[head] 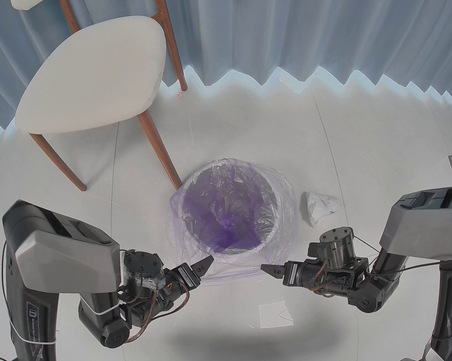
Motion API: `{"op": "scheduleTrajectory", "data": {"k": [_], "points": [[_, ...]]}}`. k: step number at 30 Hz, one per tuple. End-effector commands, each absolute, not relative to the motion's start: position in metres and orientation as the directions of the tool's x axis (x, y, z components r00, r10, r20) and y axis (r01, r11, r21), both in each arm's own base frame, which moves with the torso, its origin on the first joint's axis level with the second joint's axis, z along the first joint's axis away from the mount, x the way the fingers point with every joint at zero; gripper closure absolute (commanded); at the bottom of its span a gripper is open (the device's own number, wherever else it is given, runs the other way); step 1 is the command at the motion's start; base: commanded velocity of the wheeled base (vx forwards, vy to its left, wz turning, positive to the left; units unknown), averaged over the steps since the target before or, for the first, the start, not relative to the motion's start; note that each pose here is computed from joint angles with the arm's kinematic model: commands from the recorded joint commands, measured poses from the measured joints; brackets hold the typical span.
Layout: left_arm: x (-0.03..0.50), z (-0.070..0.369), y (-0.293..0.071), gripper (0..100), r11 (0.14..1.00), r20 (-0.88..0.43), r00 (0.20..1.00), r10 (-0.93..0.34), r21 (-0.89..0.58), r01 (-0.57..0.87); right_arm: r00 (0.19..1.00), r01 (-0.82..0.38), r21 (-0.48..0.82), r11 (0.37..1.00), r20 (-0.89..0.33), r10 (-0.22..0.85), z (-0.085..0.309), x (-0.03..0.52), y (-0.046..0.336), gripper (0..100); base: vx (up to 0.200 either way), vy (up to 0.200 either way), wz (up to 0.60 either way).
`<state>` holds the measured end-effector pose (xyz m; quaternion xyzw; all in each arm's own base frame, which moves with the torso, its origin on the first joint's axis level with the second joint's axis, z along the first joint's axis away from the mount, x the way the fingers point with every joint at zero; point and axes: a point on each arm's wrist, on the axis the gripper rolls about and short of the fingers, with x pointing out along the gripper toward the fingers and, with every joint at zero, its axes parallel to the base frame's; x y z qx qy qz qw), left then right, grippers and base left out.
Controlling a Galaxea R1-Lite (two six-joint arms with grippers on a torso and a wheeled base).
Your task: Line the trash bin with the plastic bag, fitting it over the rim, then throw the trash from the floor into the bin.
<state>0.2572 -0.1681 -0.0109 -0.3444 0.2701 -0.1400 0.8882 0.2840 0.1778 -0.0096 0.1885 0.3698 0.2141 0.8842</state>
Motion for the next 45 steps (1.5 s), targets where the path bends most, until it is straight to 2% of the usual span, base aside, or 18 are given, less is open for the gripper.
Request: {"op": "scheduleTrajectory", "data": {"k": [1,8,12,13,15,16,20,26,31,37,42,45], "points": [[0.251,0.027,-0.162,0,0.68,-0.283,0.845,-0.454,-0.722,0.124,0.629,-0.278,0.518,0.809,-0.538,0.561,0.018,0.273,0.174,0,0.0,0.0,0.0],[0.237,0.073,-0.153,0,0.628,-0.151,0.869,-0.472,-0.749,0.211,0.558,-0.285,0.518,0.807,-0.595,0.579,0.035,0.254,0.172,0,0.0,0.0,0.0],[0.225,0.102,-0.147,0,0.595,-0.054,0.873,-0.485,-0.751,0.285,0.543,-0.321,0.539,0.779,-0.568,0.618,0.05,0.245,0.172,0,0.0,0.0,0.0],[0.218,0.117,-0.143,0,0.583,0.002,0.872,-0.49,-0.743,0.329,0.527,-0.34,0.563,0.753,-0.549,0.649,0.059,0.239,0.171,0,0.0,0.0,0.0],[0.213,0.124,-0.141,0,0.581,0.024,0.871,-0.49,-0.736,0.348,0.514,-0.349,0.578,0.738,-0.54,0.667,0.063,0.235,0.172,0,0.0,0.0,0.0],[0.205,0.134,-0.137,0,0.588,0.061,0.866,-0.496,-0.71,0.387,0.476,-0.353,0.606,0.713,-0.539,0.695,0.072,0.223,0.176,0,0.0,0.0,0.0],[0.2,0.141,-0.137,0,0.617,0.092,0.858,-0.505,-0.657,0.433,0.428,-0.367,0.625,0.689,-0.544,0.722,0.086,0.208,0.178,0,0.0,0.0,0.0],[0.198,0.146,-0.142,0,0.638,0.114,0.846,-0.521,-0.606,0.475,0.412,-0.39,0.644,0.658,-0.517,0.75,0.106,0.199,0.171,0,0.0,0.0,0.0],[0.202,0.165,-0.145,0,0.575,0.199,0.834,-0.514,-0.641,0.507,0.411,-0.39,0.667,0.635,-0.491,0.768,0.126,0.197,0.163,0,0.0,0.0,0.0],[0.215,0.19,-0.144,0,0.402,0.307,0.83,-0.466,-0.762,0.507,0.398,-0.348,0.716,0.605,-0.471,0.787,0.144,0.202,0.155,0,0.0,0.0,0.0],[0.224,0.203,-0.122,0,0.341,0.357,0.851,-0.386,-0.802,0.491,0.434,-0.322,0.732,0.601,-0.451,0.78,0.152,0.215,0.151,0,0.0,0.0,0.0],[0.214,0.214,-0.111,0,0.231,0.398,0.819,-0.413,-0.824,0.517,0.487,-0.28,0.754,0.595,-0.422,0.764,0.16,0.231,0.145,0,0.0,0.0,0.0]]}}
